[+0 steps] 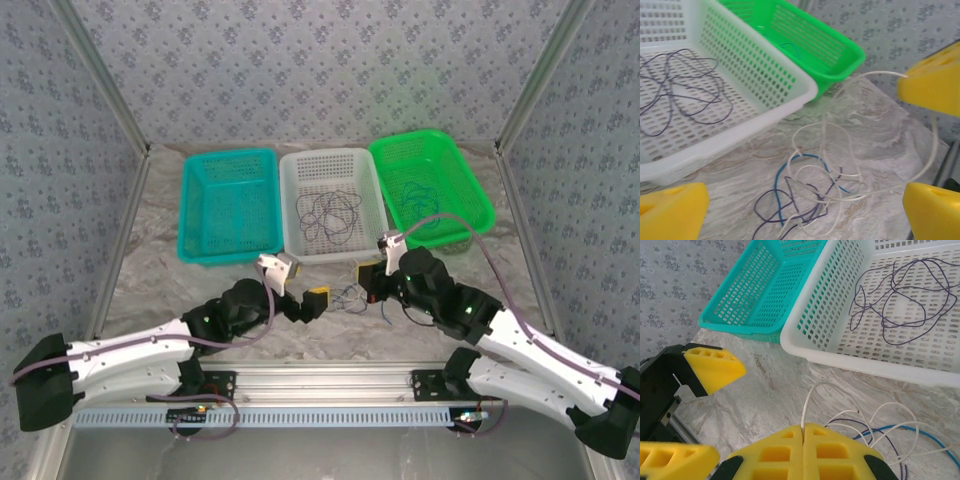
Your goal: Untangle the cables
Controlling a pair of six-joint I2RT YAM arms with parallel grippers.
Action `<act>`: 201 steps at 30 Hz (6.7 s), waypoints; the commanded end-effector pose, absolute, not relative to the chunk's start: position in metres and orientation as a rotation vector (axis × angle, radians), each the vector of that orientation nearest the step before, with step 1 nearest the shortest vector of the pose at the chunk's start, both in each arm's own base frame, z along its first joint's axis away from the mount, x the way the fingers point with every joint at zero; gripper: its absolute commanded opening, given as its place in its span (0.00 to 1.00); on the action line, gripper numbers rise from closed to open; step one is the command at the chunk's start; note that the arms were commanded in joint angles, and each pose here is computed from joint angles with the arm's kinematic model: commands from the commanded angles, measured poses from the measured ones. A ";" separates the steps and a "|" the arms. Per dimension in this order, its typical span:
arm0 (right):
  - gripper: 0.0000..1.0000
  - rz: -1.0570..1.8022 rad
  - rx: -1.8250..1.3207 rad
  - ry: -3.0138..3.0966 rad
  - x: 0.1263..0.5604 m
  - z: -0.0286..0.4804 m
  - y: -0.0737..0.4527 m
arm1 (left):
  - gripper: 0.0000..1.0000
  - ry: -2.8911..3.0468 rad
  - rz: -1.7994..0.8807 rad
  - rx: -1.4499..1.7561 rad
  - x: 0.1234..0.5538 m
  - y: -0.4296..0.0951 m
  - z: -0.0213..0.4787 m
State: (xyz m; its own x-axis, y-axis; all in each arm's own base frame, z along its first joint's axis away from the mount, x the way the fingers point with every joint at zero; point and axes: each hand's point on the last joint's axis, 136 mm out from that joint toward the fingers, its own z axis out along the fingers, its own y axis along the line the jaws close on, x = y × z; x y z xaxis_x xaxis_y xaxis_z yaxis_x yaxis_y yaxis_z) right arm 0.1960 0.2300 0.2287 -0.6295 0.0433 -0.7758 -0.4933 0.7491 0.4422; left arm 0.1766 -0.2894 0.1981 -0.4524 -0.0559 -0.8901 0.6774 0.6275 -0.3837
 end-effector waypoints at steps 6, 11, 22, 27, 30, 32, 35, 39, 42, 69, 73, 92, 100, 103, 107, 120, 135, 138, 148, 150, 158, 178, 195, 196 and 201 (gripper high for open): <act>0.00 0.933 -0.258 2.068 0.201 0.249 0.241 | 0.99 1.706 -1.101 0.662 0.159 -0.333 0.228; 0.00 0.975 -0.276 2.048 0.198 0.261 0.245 | 0.98 1.693 -1.115 0.777 0.152 -0.361 0.226; 0.00 1.063 -0.260 1.983 0.190 0.282 0.243 | 0.98 1.769 -1.185 0.895 0.148 -0.403 0.194; 0.00 1.085 -0.249 1.945 0.186 0.301 0.237 | 0.98 1.877 -1.130 0.841 0.159 -0.405 0.161; 0.00 1.097 -0.239 1.906 0.184 0.318 0.231 | 0.98 1.956 -1.056 0.813 0.167 -0.402 0.139; 0.00 1.097 -0.238 1.883 0.183 0.330 0.226 | 0.97 2.009 -1.001 0.809 0.170 -0.398 0.124; 0.00 1.088 -0.225 1.864 0.181 0.345 0.218 | 0.97 2.070 -0.944 0.800 0.173 -0.392 0.106; 0.00 1.020 -0.219 1.877 0.182 0.351 0.207 | 0.96 2.090 -0.916 0.753 0.175 -0.383 0.097; 0.00 0.997 -0.214 1.885 0.182 0.353 0.201 | 0.96 2.093 -0.889 0.732 0.178 -0.376 0.096; 0.00 0.662 -0.231 1.851 0.191 0.375 0.153 | 0.94 2.093 -0.714 0.692 0.180 -0.326 0.110; 0.00 0.724 -0.255 1.734 0.190 0.400 0.161 | 0.94 2.055 -0.699 0.677 0.180 -0.315 0.126; 0.00 0.915 -0.483 1.802 0.180 0.398 0.219 | 1.00 1.731 -0.810 0.439 0.207 -0.251 0.247; 0.00 0.959 -0.568 1.800 0.173 0.392 0.231 | 0.99 1.653 -0.952 0.520 0.215 -0.264 0.279; 0.00 0.967 -0.577 1.797 0.173 0.391 0.234 | 0.99 1.644 -1.025 0.585 0.212 -0.281 0.284; 0.00 0.963 -0.576 1.799 0.174 0.389 0.233 | 0.99 1.620 -1.140 0.627 0.207 -0.300 0.289; 0.00 0.987 -0.580 1.791 0.171 0.389 0.236 | 0.93 1.649 -1.297 0.718 0.205 -0.340 0.284; 0.03 0.916 -0.514 1.897 0.176 0.353 0.222 | 0.10 1.714 -1.193 0.672 0.227 -0.344 0.285; 0.21 0.831 -0.453 2.003 0.184 0.320 0.213 | 0.04 1.692 -1.193 0.675 0.223 -0.339 0.298; 0.81 0.590 -0.207 2.202 0.204 0.229 0.172 | 0.00 1.679 -1.245 0.657 0.205 -0.326 0.304; 0.81 0.585 -0.179 2.241 0.207 0.212 0.170 | 0.00 1.656 -1.248 0.657 0.202 -0.322 0.309; 0.73 0.570 -0.133 2.337 0.214 0.157 0.172 | 0.01 1.594 -1.218 0.688 0.190 -0.309 0.327; 0.76 0.672 0.081 2.433 0.222 0.086 0.190 | 0.02 1.535 -1.201 0.683 0.185 -0.302 0.347; 0.04 0.364 0.304 2.704 0.206 0.007 0.162 | 0.02 1.374 -0.978 0.738 0.174 -0.268 0.423; 0.04 0.351 0.306 2.707 0.206 0.006 0.161 | 0.02 1.363 -0.964 0.744 0.173 -0.265 0.429; 0.16 0.370 0.243 2.656 0.211 0.025 0.165 | 0.04 1.343 -0.914 0.777 0.171 -0.261 0.439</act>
State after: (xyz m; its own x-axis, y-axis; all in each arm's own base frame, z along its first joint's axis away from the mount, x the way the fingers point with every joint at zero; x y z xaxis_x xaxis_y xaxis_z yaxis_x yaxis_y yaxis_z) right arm 0.2123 0.1782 0.0203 -0.8935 0.2438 -0.3772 0.0998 0.9266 0.3626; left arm 0.1707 -0.2644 0.4408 -0.0376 -0.1579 -0.9867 0.8969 0.4301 -0.1030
